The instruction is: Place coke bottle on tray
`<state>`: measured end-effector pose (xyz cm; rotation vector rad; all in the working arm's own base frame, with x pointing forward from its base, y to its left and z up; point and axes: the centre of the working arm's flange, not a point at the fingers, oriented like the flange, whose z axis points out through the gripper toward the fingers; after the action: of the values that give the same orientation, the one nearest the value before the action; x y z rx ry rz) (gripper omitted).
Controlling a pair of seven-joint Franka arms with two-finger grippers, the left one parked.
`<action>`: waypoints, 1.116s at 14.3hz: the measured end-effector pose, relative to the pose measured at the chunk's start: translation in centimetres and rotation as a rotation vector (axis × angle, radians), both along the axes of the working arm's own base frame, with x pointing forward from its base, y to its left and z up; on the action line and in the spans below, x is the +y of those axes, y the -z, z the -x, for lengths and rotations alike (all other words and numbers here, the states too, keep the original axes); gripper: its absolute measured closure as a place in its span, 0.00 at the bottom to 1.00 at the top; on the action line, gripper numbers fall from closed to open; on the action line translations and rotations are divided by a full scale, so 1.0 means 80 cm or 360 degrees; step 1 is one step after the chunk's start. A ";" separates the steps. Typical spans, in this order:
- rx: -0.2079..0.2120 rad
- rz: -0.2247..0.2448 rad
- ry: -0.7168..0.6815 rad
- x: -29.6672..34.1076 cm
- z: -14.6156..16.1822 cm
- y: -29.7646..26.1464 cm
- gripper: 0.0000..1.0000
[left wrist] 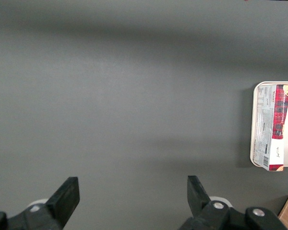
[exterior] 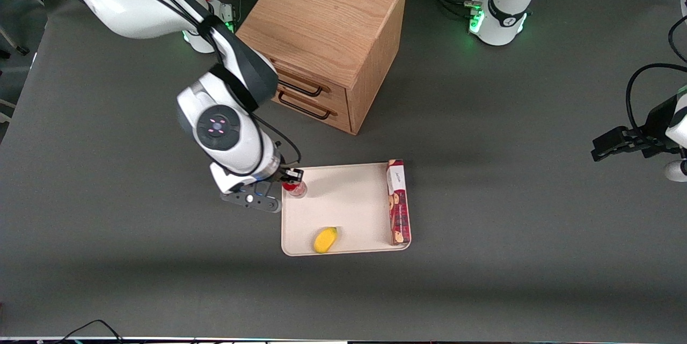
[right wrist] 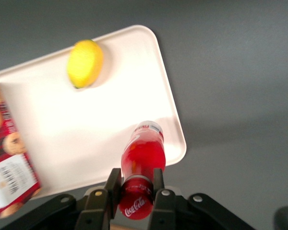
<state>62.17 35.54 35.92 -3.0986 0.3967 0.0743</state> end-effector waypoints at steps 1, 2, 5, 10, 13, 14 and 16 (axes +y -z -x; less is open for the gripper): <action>-0.0002 0.0019 -0.0006 0.000 0.005 0.016 0.69; -0.0005 0.0027 -0.0008 0.000 0.008 0.026 0.69; -0.0032 0.0024 -0.0002 -0.003 0.008 0.020 0.54; -0.0105 0.0119 -0.0093 -0.024 0.020 -0.117 0.04; -0.0090 0.0165 -0.0207 -0.084 0.083 -0.292 0.00; -0.0076 0.0165 -0.0243 -0.120 0.109 -0.345 0.00; -0.0060 0.0143 -0.0308 -0.212 0.154 -0.420 0.00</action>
<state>49.82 18.62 69.54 -3.2122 0.1009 0.0007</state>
